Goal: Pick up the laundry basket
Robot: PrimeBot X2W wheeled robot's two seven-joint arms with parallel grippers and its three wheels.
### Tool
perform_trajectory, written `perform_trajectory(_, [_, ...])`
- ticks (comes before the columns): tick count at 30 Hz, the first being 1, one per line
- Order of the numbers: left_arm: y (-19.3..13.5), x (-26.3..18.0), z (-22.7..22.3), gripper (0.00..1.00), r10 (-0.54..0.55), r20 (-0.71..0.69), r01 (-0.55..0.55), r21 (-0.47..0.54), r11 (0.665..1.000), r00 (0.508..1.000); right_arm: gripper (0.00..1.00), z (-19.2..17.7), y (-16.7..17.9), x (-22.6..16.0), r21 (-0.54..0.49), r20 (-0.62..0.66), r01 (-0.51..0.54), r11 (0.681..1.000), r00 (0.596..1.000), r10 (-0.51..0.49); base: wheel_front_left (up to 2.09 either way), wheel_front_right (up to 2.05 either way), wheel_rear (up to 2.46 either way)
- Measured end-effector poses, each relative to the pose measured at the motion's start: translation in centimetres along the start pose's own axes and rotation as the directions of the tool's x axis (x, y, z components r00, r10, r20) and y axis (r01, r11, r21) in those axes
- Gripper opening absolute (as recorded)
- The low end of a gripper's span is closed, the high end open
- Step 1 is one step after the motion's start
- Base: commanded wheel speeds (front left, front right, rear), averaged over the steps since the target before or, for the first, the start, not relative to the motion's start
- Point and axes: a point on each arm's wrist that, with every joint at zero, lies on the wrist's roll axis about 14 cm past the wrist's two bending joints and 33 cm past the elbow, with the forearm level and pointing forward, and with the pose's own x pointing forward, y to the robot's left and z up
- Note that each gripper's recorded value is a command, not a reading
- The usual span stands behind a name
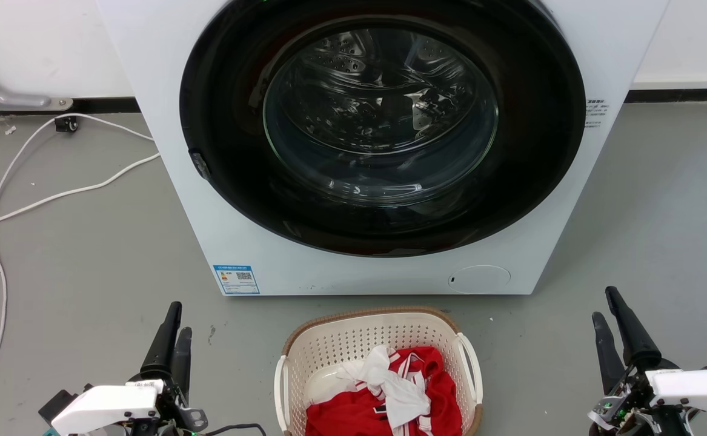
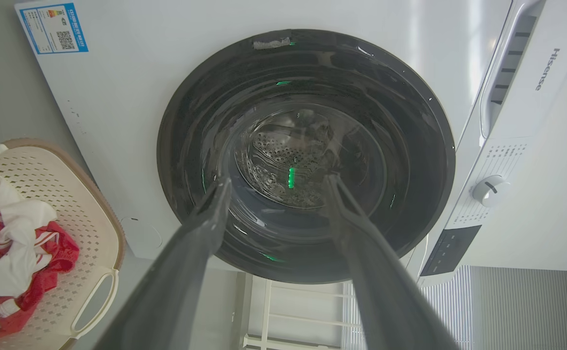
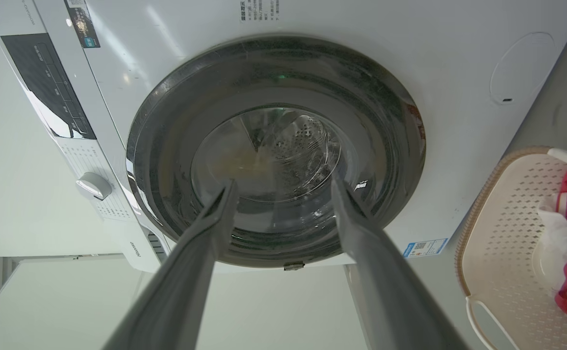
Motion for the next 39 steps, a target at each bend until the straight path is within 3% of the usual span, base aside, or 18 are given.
perform_trajectory(10, [-0.4,-0.2,1.0,1.00,-0.013,0.051,0.009,0.064,0.998,0.999,1.00,0.5,0.4,-0.1,-0.063,0.036,-0.008,0.998,0.999,0.011,0.00,0.00,0.00])
perform_trajectory(16, [-0.5,-0.5,2.6,1.00,-0.018,0.109,0.005,0.116,0.993,0.994,1.00,1.2,0.6,-0.1,-0.163,0.065,-0.009,0.987,0.998,0.020,0.00,0.00,0.00])
perform_trajectory(25, [-1.1,-0.9,5.5,1.00,-0.036,0.206,-0.012,0.230,0.973,0.978,1.00,2.5,2.6,0.1,-0.344,0.107,-0.041,0.938,0.991,0.083,0.00,0.00,0.00])
perform_trajectory(29, [-2.7,-0.8,5.9,1.00,-0.087,0.218,0.014,0.314,0.949,0.972,1.00,2.3,4.2,0.2,-0.455,0.099,-0.073,0.887,0.986,0.132,0.00,0.00,0.00])
perform_trajectory(34, [-4.9,-0.7,5.6,1.00,-0.145,0.215,0.043,0.421,0.906,0.966,1.00,1.8,6.1,0.3,-0.594,0.079,-0.111,0.797,0.978,0.195,0.00,0.00,0.00])
perform_trajectory(39, [-6.9,-0.6,4.1,1.00,-0.206,0.174,0.085,0.527,0.846,0.963,1.00,0.0,8.3,0.3,-0.727,0.020,-0.167,0.666,0.965,0.263,0.00,0.00,0.00])
